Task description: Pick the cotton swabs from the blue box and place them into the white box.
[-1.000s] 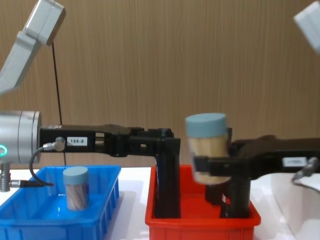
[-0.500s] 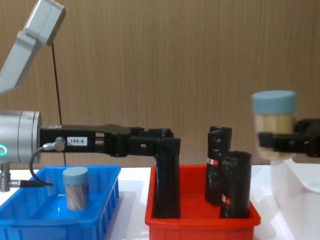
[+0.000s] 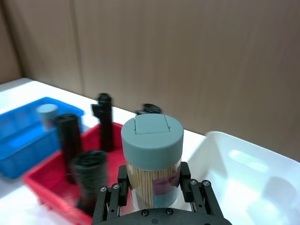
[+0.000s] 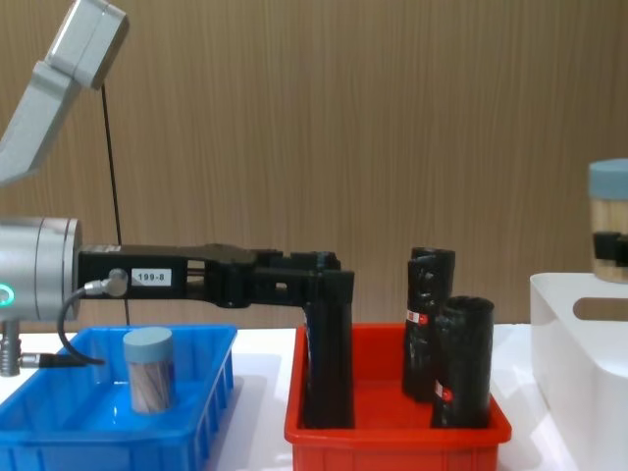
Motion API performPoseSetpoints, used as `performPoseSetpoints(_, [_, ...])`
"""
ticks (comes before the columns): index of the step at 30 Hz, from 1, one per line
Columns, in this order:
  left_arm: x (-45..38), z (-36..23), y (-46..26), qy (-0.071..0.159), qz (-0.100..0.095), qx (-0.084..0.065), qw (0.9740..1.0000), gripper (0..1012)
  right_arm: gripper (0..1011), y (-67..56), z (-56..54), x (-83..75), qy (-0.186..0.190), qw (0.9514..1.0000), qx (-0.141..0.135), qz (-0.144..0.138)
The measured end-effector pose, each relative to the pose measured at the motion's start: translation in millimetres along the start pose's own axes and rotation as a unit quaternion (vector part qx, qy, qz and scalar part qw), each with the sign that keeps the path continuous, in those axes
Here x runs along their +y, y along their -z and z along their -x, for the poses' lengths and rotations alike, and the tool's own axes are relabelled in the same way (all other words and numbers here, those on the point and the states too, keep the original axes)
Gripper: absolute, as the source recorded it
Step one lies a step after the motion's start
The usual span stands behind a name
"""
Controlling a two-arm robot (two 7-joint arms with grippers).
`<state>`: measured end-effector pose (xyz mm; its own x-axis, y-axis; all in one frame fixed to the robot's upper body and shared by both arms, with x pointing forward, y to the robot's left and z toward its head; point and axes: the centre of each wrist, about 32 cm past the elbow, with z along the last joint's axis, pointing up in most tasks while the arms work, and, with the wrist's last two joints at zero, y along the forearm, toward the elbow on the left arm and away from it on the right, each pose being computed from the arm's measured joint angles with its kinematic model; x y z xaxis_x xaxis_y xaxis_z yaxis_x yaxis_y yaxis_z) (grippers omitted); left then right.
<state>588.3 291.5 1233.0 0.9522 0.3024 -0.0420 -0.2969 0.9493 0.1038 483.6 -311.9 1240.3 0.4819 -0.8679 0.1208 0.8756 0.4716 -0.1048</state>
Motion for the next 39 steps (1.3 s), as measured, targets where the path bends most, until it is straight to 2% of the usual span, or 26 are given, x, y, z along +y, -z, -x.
performPoseSetpoints(9, [0.0, 0.0, 0.0, 0.0, 0.0, 0.0, 1.0, 1004, 635, 11.2, -18.9, 19.6, 0.063, 0.9975, 0.008, 0.031])
performPoseSetpoints(15, [0.0, 0.0, 0.0, 0.0, 0.0, 0.0, 1.0, 1004, 635, 21.1, -30.1, 34.2, 0.089, 0.9945, 0.012, 0.054])
performPoseSetpoints(23, [0.0, 0.0, 0.0, 0.0, 0.0, 0.0, 1.0, 1004, 637, 30.5, -39.9, 47.3, 0.111, 0.9908, 0.014, 0.076])
performPoseSetpoints(25, [0.0, 0.0, 0.0, 0.0, 0.0, 0.0, 1.0, 1004, 673, 31.5, -41.1, 49.1, 0.114, 0.9903, 0.014, 0.079])
performPoseSetpoints(27, [0.0, 0.0, 0.0, 0.0, 0.0, 0.0, 1.0, 1004, 750, 33.4, -43.6, 51.8, 0.119, 0.9892, 0.015, 0.084])
performPoseSetpoints(28, [0.0, 0.0, 0.0, 0.0, 0.0, 0.0, 1.0, 1004, 750, 33.8, -44.0, 52.3, 0.12, 0.989, 0.015, 0.084])
performPoseSetpoints(30, [0.0, 0.0, 0.0, 0.0, 0.0, 0.0, 1.0, 1004, 826, 34.4, -44.8, 53.2, 0.122, 0.9887, 0.015, 0.086])
performPoseSetpoints(31, [0.0, 0.0, 0.0, 0.0, 0.0, 0.0, 1.0, 1004, 826, 34.5, -45.2, 53.6, 0.123, 0.9885, 0.014, 0.086])
performPoseSetpoints(34, [0.0, 0.0, 0.0, 0.0, 0.0, 0.0, 1.0, 1004, 941, 35.0, -46.5, 55.0, 0.127, 0.988, 0.014, 0.087])
performPoseSetpoints(37, [0.0, 0.0, 0.0, 0.0, 0.0, 0.0, 1.0, 1004, 999, 35.0, -46.9, 55.5, 0.128, 0.9878, 0.013, 0.087])
performPoseSetpoints(39, [-0.1, 0.3, 0.3, -0.002, 0.0, 0.0, 1.0, 1004, 1002, 35.0, -46.9, 55.5, 0.128, 0.9878, 0.013, 0.087])
